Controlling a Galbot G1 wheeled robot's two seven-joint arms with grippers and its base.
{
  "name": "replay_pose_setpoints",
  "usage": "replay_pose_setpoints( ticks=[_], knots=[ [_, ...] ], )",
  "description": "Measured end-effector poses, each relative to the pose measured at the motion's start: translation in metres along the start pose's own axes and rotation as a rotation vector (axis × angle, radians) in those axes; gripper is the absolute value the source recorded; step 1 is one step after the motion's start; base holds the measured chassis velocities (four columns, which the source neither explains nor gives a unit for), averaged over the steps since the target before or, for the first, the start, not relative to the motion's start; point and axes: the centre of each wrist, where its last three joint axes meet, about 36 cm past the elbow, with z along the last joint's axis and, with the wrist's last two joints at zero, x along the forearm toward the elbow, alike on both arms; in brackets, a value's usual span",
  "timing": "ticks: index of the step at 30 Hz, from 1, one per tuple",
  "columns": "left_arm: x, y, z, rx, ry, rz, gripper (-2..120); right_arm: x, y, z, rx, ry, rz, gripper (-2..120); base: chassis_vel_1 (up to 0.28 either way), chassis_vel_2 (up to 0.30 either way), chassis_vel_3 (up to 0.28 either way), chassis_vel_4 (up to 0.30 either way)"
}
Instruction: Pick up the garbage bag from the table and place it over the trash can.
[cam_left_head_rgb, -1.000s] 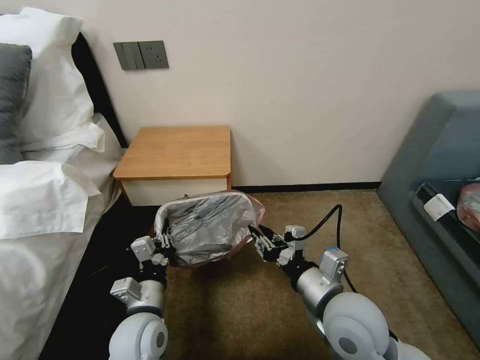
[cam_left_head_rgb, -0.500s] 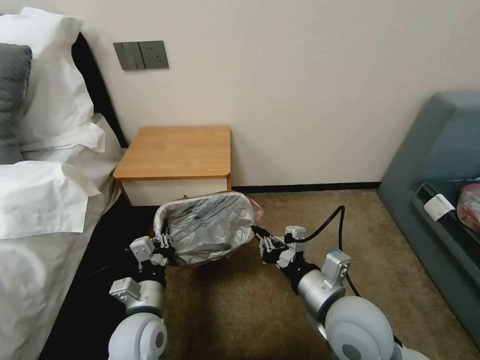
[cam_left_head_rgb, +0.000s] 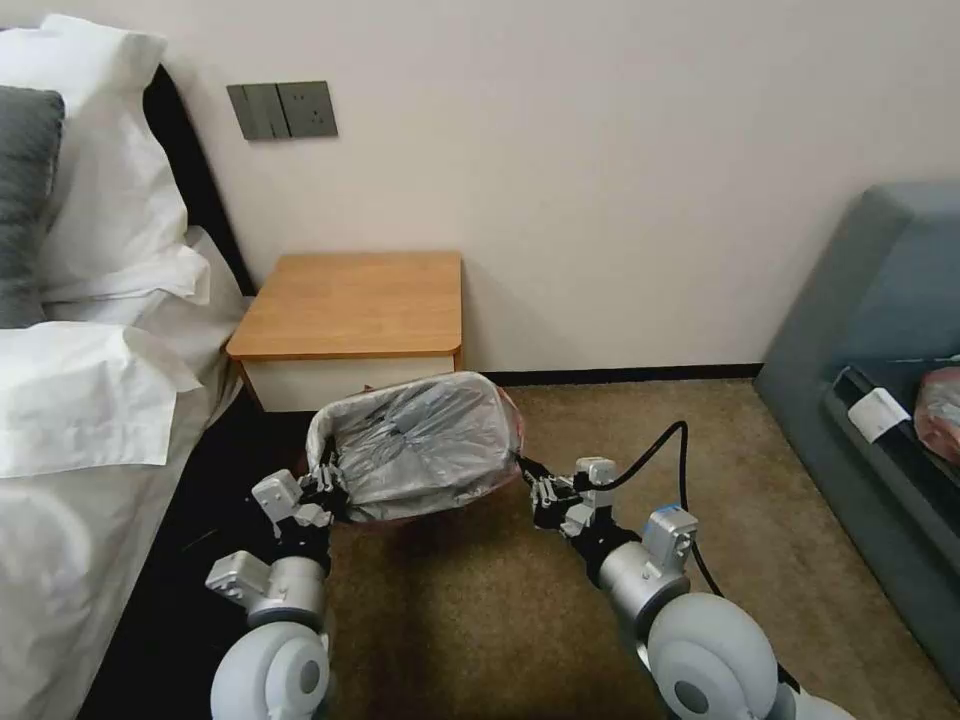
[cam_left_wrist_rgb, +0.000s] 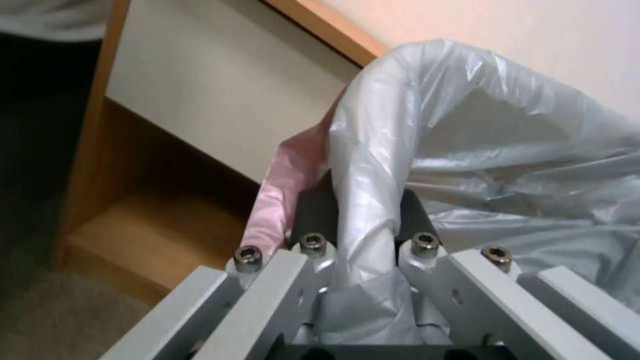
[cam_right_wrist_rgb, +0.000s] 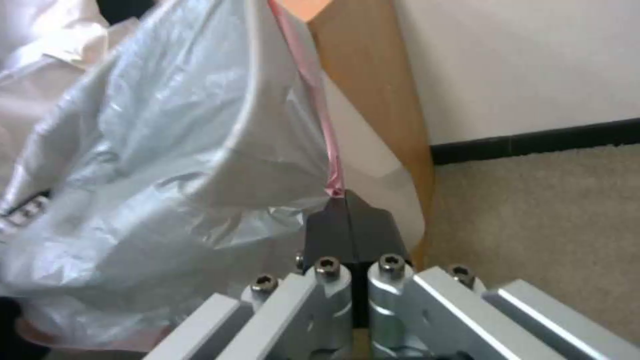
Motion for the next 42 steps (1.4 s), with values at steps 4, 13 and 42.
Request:
replay_pose_setpoints(
  ticks=[4, 13, 42],
  knots=[
    [0.007, -0.004, -0.004, 0.054, 0.038, 0.016, 7, -0.006, -0.006, 0.004, 0.017, -0.011, 0.008, 0, 0.000, 0.000, 0.000, 0.000],
    [0.021, -0.019, -0.016, 0.155, 0.119, 0.070, 7, -0.022, -0.025, 0.016, 0.084, -0.040, 0.046, 0, 0.000, 0.000, 0.000, 0.000],
    [0.015, -0.017, -0.027, 0.078, 0.133, 0.034, 7, -0.025, -0.052, 0.035, 0.240, -0.058, 0.094, 23, 0.000, 0.000, 0.000, 0.000]
  ],
)
